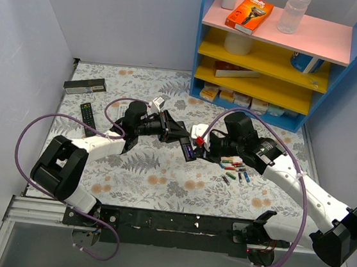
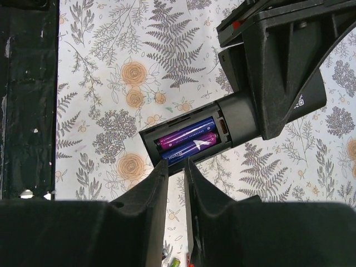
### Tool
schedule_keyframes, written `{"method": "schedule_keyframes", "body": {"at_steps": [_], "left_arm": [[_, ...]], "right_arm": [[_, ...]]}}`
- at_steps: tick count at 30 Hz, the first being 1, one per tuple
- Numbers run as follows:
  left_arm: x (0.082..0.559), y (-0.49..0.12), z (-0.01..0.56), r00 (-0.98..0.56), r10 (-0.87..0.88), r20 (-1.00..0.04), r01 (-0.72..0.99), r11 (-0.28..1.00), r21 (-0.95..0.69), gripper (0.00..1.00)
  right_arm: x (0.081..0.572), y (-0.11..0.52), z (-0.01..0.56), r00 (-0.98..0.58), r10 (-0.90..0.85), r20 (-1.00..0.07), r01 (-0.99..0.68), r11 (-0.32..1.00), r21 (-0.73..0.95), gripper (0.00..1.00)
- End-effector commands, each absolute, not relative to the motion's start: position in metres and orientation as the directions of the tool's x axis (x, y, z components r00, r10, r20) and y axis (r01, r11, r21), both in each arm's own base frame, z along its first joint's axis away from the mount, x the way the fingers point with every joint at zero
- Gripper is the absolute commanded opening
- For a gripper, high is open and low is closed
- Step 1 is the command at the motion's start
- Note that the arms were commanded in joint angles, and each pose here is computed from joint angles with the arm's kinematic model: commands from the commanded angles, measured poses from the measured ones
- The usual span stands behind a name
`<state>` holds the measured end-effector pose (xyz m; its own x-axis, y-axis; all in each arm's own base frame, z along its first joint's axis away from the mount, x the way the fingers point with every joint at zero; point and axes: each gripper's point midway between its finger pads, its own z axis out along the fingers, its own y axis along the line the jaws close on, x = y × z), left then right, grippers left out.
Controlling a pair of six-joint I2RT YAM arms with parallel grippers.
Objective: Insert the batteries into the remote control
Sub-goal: Load the battery into the remote control.
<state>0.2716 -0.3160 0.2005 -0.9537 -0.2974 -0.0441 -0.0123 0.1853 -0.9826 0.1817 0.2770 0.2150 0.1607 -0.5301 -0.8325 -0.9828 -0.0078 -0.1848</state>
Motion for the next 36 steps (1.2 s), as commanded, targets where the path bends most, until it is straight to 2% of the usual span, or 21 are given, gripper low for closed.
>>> {"method": "schedule_keyframes", "body": {"at_steps": [1,26,36], "left_arm": [[0.271,-0.319,0.229,-0.953,-0.289,-0.094,0.052,0.148,-0.988,0.0],[0.268,-0.317,0.235,-0.951,-0.296,-0.087,0.05,0.131,-0.99,0.0],[0.267,-0.318,0.247,-0.953,-0.286,-0.104,0.074,0.112,-0.991,0.0]], "right_arm": [[0.184,0.283,0.232,0.205,-0.506,-0.838,-0.974,-0.019,-0.227,0.24],[0.179,0.286,0.219,0.188,-0.532,-0.826,-0.979,-0.032,-0.202,0.2],[0.191,0.283,0.21,0.182,-0.562,-0.807,-0.973,0.017,-0.231,0.17]]}}
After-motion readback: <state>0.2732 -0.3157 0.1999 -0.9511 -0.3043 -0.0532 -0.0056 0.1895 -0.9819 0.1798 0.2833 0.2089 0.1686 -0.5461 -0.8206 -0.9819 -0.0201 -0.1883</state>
